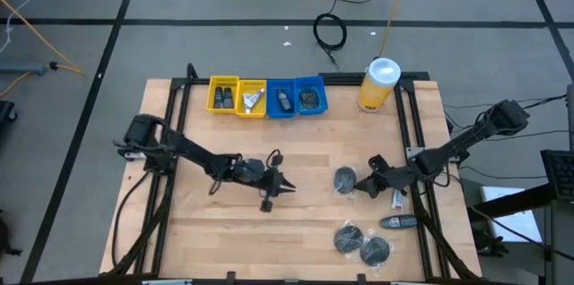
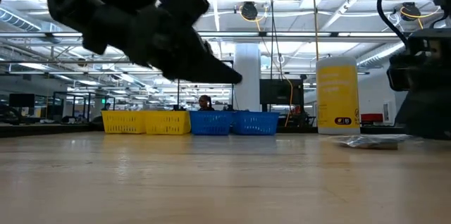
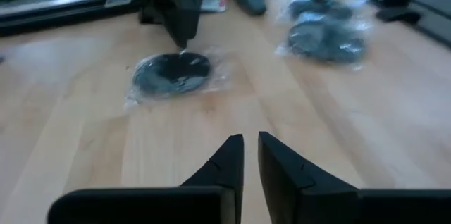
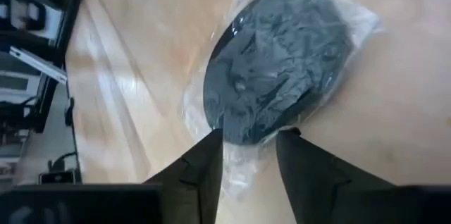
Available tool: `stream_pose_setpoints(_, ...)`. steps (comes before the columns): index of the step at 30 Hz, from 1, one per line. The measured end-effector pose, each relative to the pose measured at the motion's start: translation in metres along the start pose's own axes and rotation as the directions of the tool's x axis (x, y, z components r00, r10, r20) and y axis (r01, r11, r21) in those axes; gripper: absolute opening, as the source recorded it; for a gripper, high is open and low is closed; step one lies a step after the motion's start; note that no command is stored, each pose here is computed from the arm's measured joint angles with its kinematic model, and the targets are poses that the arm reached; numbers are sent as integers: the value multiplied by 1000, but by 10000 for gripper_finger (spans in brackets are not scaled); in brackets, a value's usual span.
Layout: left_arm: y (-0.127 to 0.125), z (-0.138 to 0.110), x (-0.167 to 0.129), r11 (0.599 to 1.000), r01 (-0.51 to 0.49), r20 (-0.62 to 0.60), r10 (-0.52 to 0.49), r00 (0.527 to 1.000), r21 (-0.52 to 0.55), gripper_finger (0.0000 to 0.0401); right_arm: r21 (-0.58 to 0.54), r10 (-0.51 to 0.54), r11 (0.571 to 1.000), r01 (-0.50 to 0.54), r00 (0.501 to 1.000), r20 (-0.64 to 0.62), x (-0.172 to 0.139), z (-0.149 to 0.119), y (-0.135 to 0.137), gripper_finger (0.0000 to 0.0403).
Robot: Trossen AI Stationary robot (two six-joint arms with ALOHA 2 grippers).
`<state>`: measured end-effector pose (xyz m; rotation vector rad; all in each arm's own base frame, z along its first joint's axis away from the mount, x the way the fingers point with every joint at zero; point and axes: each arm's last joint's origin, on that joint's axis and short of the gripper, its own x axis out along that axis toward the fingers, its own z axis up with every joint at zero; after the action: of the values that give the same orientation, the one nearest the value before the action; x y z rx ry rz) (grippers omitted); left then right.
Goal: Pick & Place Travel size toiletries
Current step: Put the black hairbrush into the right blue bin
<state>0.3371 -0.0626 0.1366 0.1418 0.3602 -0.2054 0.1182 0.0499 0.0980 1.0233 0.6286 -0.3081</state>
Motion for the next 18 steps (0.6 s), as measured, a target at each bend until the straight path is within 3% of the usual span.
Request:
stream_pose_setpoints(4,17,-9,26,994,-104,-60,102,993,-33,52,-22,-5,1000,6,998,59,1,3,1,115)
stream_pose_setpoints(9,41,-18,61,988,-146,-171,134,976,-58,32,-32,-7,999,10,997,79,3,6,1,112)
stream_pose_setpoints(14,51,-16,83,993,-112,-233,104,967,-23,4,-32,-76,996,78,995,62,8,7,-6,127)
stream_pose_setpoints(18,54,-14,97,997,-74,-236,71,969,-5,12,-25,-107,994,108,993,39,13,8,-10,169)
